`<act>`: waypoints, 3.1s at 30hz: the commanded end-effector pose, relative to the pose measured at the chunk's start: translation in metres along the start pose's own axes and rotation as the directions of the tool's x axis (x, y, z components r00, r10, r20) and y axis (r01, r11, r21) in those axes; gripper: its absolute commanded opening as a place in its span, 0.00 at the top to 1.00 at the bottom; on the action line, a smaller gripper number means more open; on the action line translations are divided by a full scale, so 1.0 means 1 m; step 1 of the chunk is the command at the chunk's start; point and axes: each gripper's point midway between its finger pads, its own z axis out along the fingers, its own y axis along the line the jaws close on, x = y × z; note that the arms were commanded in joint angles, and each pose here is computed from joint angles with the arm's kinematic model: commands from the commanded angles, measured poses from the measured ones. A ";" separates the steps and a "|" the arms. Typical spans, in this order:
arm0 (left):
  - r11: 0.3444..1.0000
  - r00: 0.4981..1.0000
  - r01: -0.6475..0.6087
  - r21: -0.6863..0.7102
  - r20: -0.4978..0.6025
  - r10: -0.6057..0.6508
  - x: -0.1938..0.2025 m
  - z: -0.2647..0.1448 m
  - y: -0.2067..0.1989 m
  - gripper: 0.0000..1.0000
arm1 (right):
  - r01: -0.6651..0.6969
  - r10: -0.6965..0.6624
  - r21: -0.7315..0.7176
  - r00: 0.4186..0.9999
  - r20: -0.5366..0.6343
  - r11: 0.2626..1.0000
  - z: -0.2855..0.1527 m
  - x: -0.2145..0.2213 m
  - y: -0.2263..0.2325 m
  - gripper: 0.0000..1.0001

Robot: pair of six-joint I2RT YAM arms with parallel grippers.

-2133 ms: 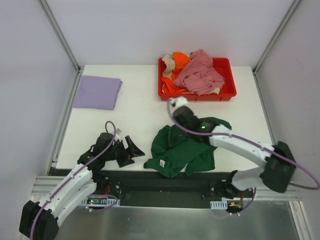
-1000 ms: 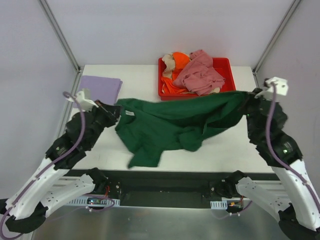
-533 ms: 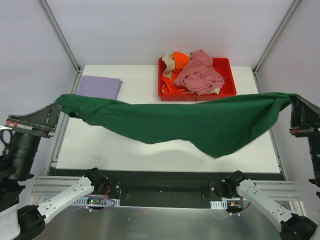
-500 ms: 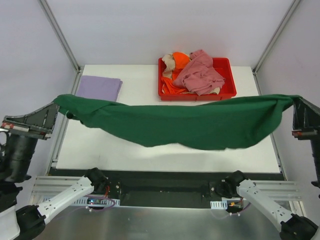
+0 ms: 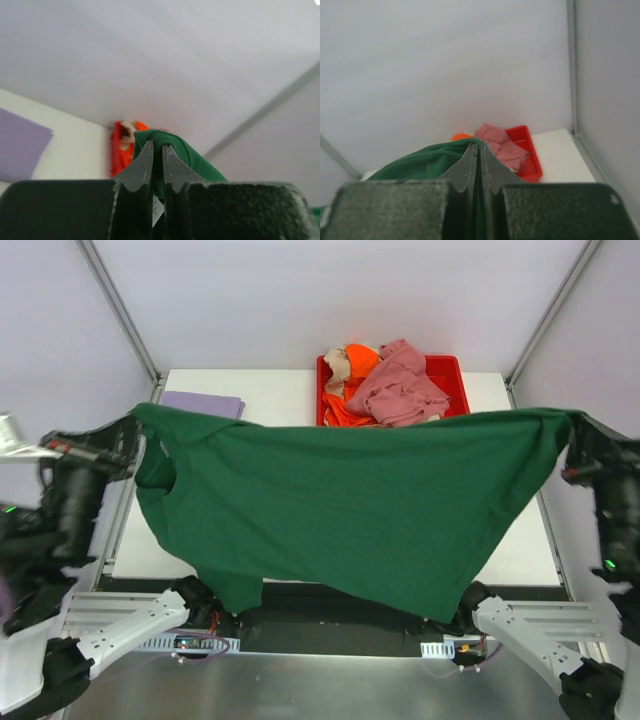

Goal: Fold and stack the t-shirts
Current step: Flatten out the tshirt

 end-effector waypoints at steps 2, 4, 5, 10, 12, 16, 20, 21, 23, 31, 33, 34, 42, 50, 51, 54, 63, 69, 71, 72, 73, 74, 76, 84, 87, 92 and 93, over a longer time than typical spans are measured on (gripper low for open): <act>0.887 0.971 -0.207 -0.412 0.024 0.238 0.056 0.067 0.064 0.99 | 0.254 -0.218 0.346 0.966 -0.140 0.903 0.063 0.068 -0.034 0.99; 0.823 0.951 -0.286 -0.491 -0.043 0.305 0.095 0.089 0.087 0.97 | 0.353 -0.278 0.399 0.932 -0.233 0.847 0.083 0.113 -0.041 0.99; 0.808 0.946 -0.313 -0.499 -0.095 0.309 0.119 0.105 0.101 0.96 | 0.388 -0.293 0.405 0.915 -0.276 0.828 0.098 0.139 -0.043 0.99; 0.732 0.909 -0.380 -0.565 -0.374 0.183 0.225 0.182 0.210 0.96 | 0.425 -0.221 0.372 0.849 -0.480 0.825 0.166 0.275 -0.077 0.99; 0.716 0.854 -0.456 -0.529 -0.486 0.185 0.261 0.216 0.235 0.96 | 0.447 -0.207 0.370 0.820 -0.534 0.815 0.196 0.316 -0.097 0.99; 0.708 0.784 -0.531 -0.466 -0.586 0.203 0.307 0.274 0.257 0.96 | 0.487 -0.198 0.341 0.760 -0.619 0.804 0.247 0.368 -0.115 0.99; 0.683 0.754 -0.570 -0.457 -0.621 0.214 0.329 0.289 0.275 0.69 | 0.505 -0.203 0.319 0.734 -0.648 0.802 0.263 0.388 -0.118 0.72; 0.683 0.748 -0.574 -0.452 -0.628 0.213 0.332 0.287 0.277 0.48 | 0.507 -0.204 0.316 0.730 -0.653 0.802 0.263 0.389 -0.118 0.58; 0.679 0.738 -0.583 -0.446 -0.639 0.214 0.331 0.279 0.278 0.17 | 0.506 -0.202 0.310 0.725 -0.658 0.805 0.258 0.389 -0.117 0.31; 0.714 0.799 -0.498 -0.493 -0.580 0.156 0.275 0.200 0.239 0.01 | 0.412 -0.098 0.309 0.720 -0.687 0.857 0.191 0.352 -0.099 0.04; 0.713 0.805 -0.476 -0.515 -0.582 0.117 0.269 0.160 0.236 0.01 | 0.361 -0.052 0.322 0.733 -0.679 0.875 0.165 0.346 -0.094 0.04; 0.705 0.814 -0.457 -0.543 -0.575 0.085 0.267 0.139 0.237 0.01 | 0.330 -0.019 0.338 0.739 -0.673 0.882 0.149 0.345 -0.094 0.04; 0.634 0.769 -0.316 -0.705 -0.582 -0.264 0.320 -0.049 0.263 0.01 | 0.048 0.216 0.364 0.730 -0.648 0.930 0.024 0.380 -0.080 0.04; 0.348 0.742 -0.328 -0.878 -0.467 -0.481 0.361 -0.152 0.303 0.10 | -0.021 0.271 0.337 0.643 -0.716 0.941 -0.036 0.418 -0.076 0.04; 0.330 0.745 -0.317 -0.889 -0.449 -0.493 0.363 -0.155 0.304 0.13 | -0.013 0.265 0.333 0.635 -0.726 0.943 -0.038 0.419 -0.076 0.04; 0.352 0.761 -0.288 -0.891 -0.436 -0.481 0.368 -0.146 0.308 0.25 | 0.011 0.236 0.308 0.614 -0.753 0.951 -0.042 0.420 -0.076 0.04; 0.254 0.732 -0.355 -0.900 -0.436 -0.523 0.379 -0.160 0.320 0.43 | 0.050 0.221 0.312 0.601 -0.769 0.949 -0.046 0.426 -0.083 0.04; 0.241 0.730 -0.362 -0.900 -0.435 -0.527 0.388 -0.163 0.329 0.60 | 0.062 0.224 0.324 0.601 -0.767 0.944 -0.047 0.427 -0.086 0.04; 0.270 0.731 -0.347 -0.898 -0.439 -0.522 0.391 -0.157 0.329 0.60 | 0.063 0.227 0.326 0.594 -0.772 0.943 -0.048 0.429 -0.086 0.04; 0.283 0.733 -0.342 -0.896 -0.443 -0.516 0.390 -0.154 0.329 0.60 | 0.060 0.230 0.326 0.592 -0.773 0.943 -0.048 0.429 -0.085 0.04; 0.287 0.737 -0.339 -0.896 -0.443 -0.511 0.389 -0.152 0.329 0.61 | 0.058 0.231 0.325 0.588 -0.775 0.944 -0.049 0.429 -0.085 0.04; 0.296 0.737 -0.341 -0.893 -0.449 -0.506 0.389 -0.151 0.329 0.62 | 0.057 0.233 0.326 0.583 -0.778 0.944 -0.049 0.430 -0.084 0.04; 0.310 0.735 -0.337 -0.889 -0.455 -0.503 0.391 -0.148 0.329 0.65 | 0.055 0.239 0.327 0.570 -0.786 0.943 -0.052 0.432 -0.083 0.04; 0.402 0.717 -0.315 -0.860 -0.493 -0.493 0.394 -0.137 0.322 1.00 | 0.080 0.284 0.358 0.461 -0.841 0.930 -0.083 0.444 -0.085 0.04; 0.454 0.723 -0.300 -0.839 -0.510 -0.465 0.391 -0.131 0.319 1.00 | 0.151 0.308 0.375 0.341 -0.888 0.915 -0.110 0.454 -0.086 0.02; 0.501 0.735 -0.273 -0.821 -0.514 -0.443 0.388 -0.127 0.315 1.00 | 0.205 0.288 0.337 0.236 -0.928 0.919 -0.138 0.478 -0.069 0.06; 0.509 0.736 -0.274 -0.816 -0.518 -0.435 0.387 -0.127 0.315 1.00 | 0.211 0.300 0.348 0.230 -0.926 0.913 -0.143 0.483 -0.068 0.09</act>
